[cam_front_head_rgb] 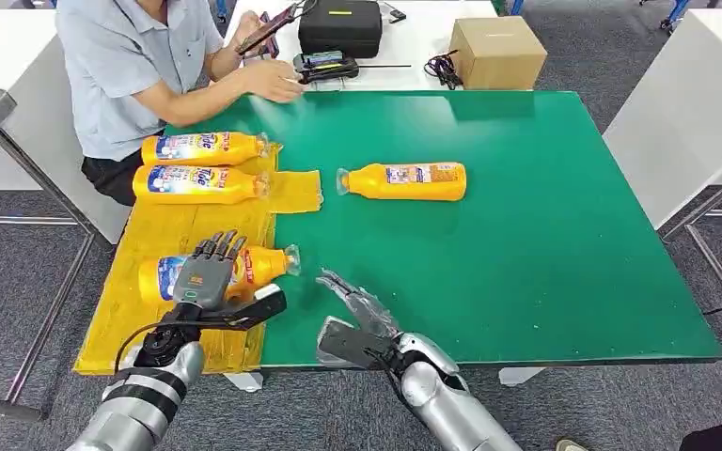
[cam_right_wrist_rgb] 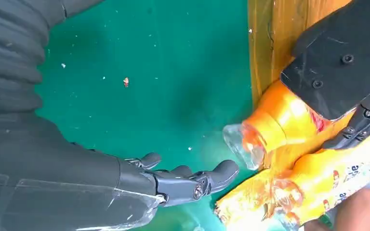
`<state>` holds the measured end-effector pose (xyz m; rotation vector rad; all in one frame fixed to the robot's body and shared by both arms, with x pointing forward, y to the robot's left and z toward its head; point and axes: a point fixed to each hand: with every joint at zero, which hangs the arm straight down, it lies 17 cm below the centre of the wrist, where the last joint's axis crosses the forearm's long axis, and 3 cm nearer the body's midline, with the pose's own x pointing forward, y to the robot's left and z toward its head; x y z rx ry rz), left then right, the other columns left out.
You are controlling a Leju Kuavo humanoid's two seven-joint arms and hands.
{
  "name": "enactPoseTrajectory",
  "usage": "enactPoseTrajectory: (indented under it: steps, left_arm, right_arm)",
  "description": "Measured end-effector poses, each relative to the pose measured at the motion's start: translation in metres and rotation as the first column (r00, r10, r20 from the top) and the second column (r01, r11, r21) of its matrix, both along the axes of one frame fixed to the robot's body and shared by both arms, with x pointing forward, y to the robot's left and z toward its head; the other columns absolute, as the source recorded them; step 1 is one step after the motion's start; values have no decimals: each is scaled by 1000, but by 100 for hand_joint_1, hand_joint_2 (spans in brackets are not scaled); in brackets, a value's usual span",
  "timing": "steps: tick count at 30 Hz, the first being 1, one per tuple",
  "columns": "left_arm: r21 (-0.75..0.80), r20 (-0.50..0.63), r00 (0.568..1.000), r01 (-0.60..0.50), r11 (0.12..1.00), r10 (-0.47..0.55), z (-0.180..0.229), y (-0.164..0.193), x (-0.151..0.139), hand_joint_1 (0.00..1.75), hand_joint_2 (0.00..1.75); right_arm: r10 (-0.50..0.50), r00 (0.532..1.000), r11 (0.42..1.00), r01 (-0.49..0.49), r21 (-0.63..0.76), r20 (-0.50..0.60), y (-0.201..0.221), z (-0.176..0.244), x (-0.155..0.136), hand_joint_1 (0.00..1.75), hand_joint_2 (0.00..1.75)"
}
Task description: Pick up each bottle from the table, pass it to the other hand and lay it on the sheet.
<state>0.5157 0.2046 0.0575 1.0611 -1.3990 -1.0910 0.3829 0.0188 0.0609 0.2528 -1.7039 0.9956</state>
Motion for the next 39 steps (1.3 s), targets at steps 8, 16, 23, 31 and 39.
enactPoseTrajectory:
  steps: [8,16,23,31,39]
  left_arm:
    - [10,-10,1000,-10,1000,11,-1,2,3,0,175]
    - [-16,60,998,7,1000,-6,10,-5,-4,0,175]
    - [-177,293,956,26,984,27,65,-15,-43,0,175]
    - [-648,412,889,131,750,200,128,8,-99,0,175]
    - [-846,357,885,171,505,299,133,36,-121,0,175]
  right_arm:
    - [0,1000,1000,0,0,0,0,0,0,0,175]
    - [-5,1000,1000,5,0,6,-2,0,0,0,175]
    - [-67,995,994,61,91,67,-10,23,-7,0,175]
    - [-178,964,922,93,375,197,-53,122,-34,0,175]
    - [-314,934,901,236,364,172,-100,129,-29,0,0]
